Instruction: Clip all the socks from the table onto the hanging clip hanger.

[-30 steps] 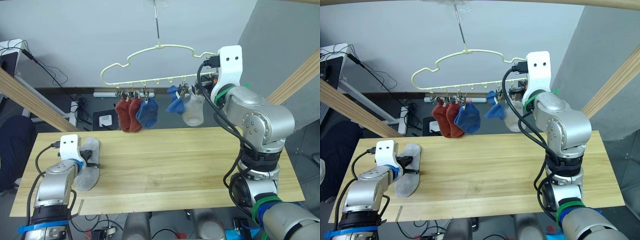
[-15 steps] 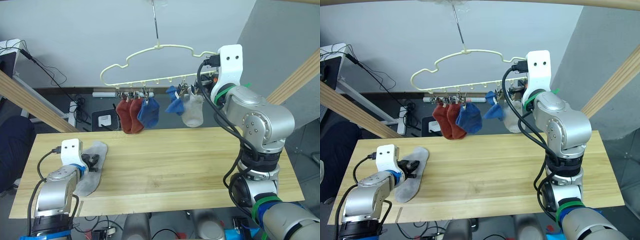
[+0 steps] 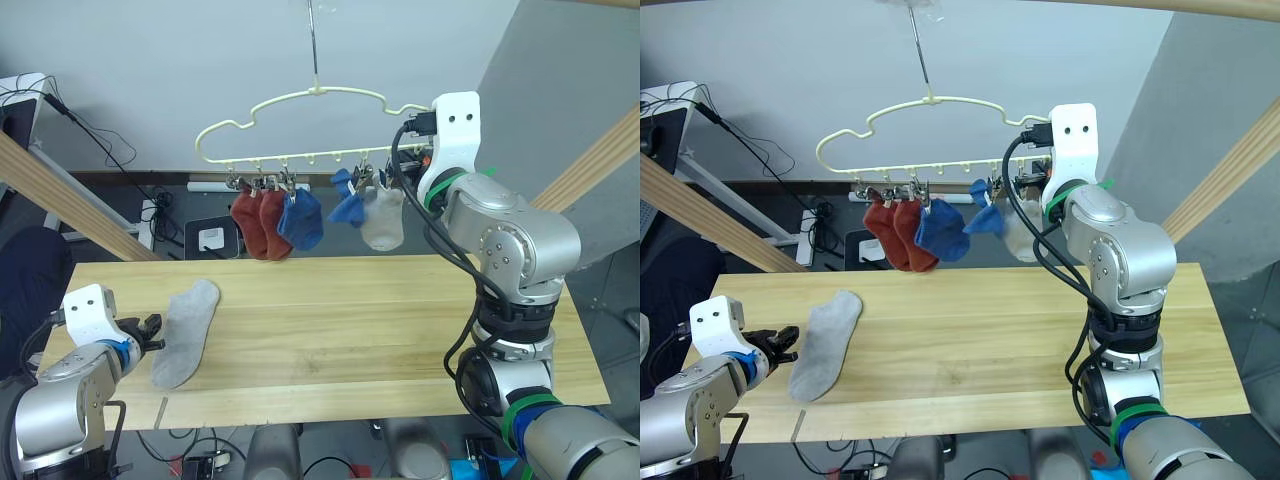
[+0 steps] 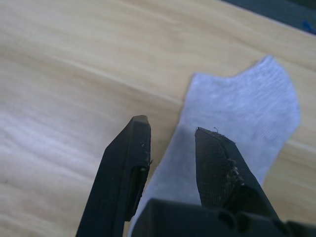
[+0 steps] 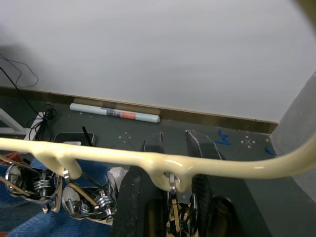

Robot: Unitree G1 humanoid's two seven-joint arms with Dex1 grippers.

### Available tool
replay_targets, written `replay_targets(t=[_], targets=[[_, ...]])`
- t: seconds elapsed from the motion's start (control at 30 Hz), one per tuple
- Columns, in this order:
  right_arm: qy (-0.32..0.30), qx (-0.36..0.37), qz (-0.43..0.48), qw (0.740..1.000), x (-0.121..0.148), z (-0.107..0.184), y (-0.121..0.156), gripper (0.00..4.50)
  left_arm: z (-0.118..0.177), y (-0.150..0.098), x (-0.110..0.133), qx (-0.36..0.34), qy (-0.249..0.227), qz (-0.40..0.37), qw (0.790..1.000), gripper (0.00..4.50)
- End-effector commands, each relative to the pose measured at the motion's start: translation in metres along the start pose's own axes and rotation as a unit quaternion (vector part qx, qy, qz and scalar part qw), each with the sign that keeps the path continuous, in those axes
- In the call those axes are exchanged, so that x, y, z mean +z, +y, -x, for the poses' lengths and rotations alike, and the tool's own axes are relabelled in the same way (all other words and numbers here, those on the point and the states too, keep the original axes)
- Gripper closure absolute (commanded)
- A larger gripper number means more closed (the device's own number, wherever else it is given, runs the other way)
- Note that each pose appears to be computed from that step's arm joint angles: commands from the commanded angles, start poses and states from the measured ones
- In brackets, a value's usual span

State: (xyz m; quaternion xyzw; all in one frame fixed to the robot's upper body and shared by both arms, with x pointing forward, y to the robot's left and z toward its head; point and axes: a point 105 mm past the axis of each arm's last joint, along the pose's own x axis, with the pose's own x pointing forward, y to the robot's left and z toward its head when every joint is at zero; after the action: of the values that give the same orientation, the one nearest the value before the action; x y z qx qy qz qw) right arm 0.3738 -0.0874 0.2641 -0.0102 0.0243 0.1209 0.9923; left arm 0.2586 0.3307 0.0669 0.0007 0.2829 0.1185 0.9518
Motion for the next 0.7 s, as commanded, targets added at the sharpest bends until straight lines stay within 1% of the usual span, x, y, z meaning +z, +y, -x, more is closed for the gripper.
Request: replay_targets(t=[0.03, 0.1, 0.23, 0.43, 0.53, 0.7], targets=[[-0.01, -0.007, -0.001, 1.0, 0.003, 0.002, -0.004, 3.93, -0.007, -0.001, -0.009, 0.001, 0.01, 0.013, 1.0, 2.73], [-0.01, -0.009, 0.0, 1.0, 0.004, 0.002, -0.005, 3.93, -0.01, -0.004, -0.011, -0.002, 0.014, 0.01, 1.0, 2.73], [-0.01, -0.017, 0.003, 1.0, 0.004, 0.004, -0.009, 3.93, -0.016, 0.0, -0.028, 0.002, 0.04, 0.019, 0.999, 2.73], [-0.01, -0.022, 0.003, 1.0, 0.004, 0.006, -0.011, 3.93, -0.021, -0.002, -0.042, -0.003, 0.061, 0.019, 0.998, 2.73], [-0.008, -0.025, 0.003, 1.0, 0.004, 0.006, -0.012, 3.93, -0.02, -0.004, -0.038, -0.013, 0.046, 0.023, 0.999, 2.17], [-0.008, -0.024, 0.002, 1.0, 0.004, 0.007, -0.012, 3.93, -0.018, -0.003, -0.036, -0.009, 0.043, 0.014, 0.999, 0.62]])
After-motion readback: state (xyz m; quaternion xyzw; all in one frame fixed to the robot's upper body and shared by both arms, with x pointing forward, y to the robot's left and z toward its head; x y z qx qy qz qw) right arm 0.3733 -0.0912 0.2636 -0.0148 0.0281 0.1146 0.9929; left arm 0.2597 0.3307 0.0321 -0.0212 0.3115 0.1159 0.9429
